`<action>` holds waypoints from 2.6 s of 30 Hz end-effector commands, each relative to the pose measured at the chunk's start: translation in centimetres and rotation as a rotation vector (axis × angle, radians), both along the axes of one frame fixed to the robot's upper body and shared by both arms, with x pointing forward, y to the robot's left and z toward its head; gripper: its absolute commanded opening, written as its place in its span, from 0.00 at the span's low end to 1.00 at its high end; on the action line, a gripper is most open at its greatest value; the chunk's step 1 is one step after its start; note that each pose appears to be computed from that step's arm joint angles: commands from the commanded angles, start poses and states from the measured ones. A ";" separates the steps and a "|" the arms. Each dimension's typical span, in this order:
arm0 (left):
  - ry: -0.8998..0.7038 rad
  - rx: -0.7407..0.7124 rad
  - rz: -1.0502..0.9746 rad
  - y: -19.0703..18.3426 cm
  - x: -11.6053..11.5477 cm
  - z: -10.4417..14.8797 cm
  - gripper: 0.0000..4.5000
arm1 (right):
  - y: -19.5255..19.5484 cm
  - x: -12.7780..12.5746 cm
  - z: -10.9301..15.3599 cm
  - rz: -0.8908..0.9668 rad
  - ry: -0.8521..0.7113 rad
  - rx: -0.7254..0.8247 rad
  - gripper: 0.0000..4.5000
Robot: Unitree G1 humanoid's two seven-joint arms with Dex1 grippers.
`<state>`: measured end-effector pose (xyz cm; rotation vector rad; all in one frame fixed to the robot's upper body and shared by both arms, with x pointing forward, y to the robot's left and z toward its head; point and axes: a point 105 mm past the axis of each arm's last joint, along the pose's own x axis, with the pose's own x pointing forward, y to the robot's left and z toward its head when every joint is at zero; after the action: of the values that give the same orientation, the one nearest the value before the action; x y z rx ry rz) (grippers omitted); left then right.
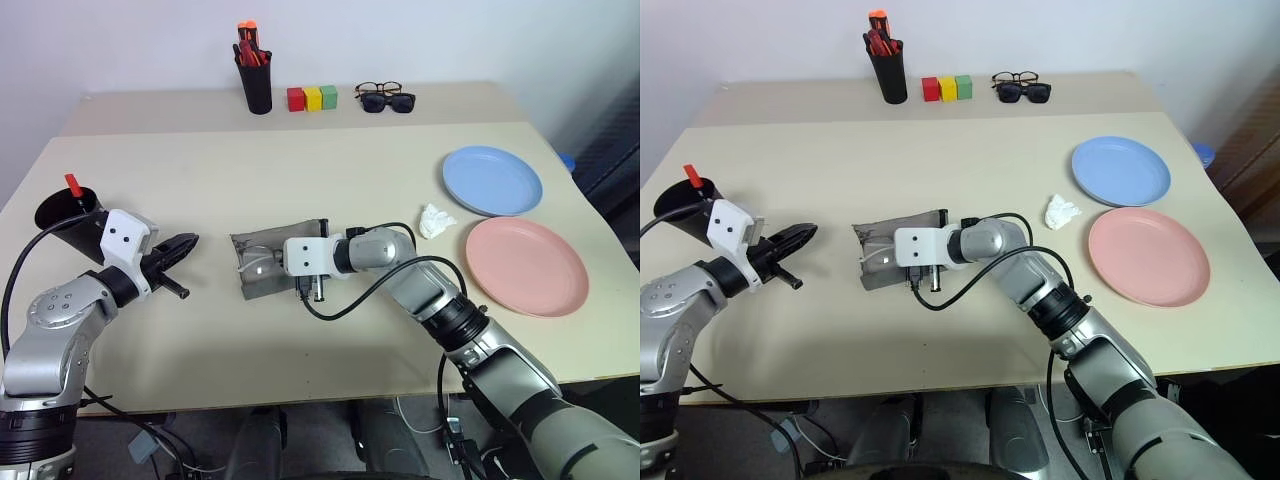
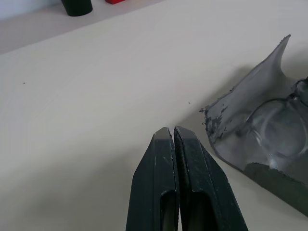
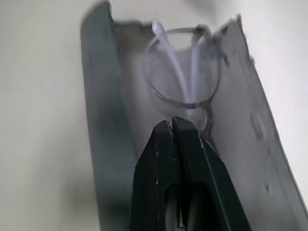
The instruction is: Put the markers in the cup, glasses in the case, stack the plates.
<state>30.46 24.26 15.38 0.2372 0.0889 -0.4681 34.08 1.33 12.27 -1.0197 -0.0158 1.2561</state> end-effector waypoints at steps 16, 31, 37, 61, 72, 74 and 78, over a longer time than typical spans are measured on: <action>-0.103 -0.055 -0.031 -2.5 5.5 4.9 0.00 | -2.8 -0.9 5.0 -0.012 -0.106 0.121 0.00; 0.248 0.123 -0.409 -11.7 10.2 1.0 0.00 | -9.3 -4.4 5.0 -0.151 0.038 0.243 0.00; 0.293 0.184 -0.577 -12.4 8.1 -0.4 0.00 | -11.2 -4.5 4.3 -0.248 0.067 0.254 0.00; 0.033 0.161 -0.674 -12.8 2.5 1.6 0.00 | -19.0 1.4 6.7 -0.628 -0.092 0.254 0.00; -0.108 0.018 -0.670 -13.6 0.6 4.1 0.00 | -30.3 6.6 5.7 -1.058 -0.132 0.144 0.51; -0.112 0.001 -0.675 -14.1 0.3 4.2 0.00 | -30.7 7.5 5.1 -1.081 -0.124 0.138 0.51; -0.113 -0.035 -0.651 -14.6 0.1 4.1 0.00 | -30.4 8.7 3.7 -1.091 -0.084 0.141 0.51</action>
<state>31.00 9.98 18.69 0.2668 -0.0781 -1.1018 42.18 -29.34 15.11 -0.7460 0.3769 0.2159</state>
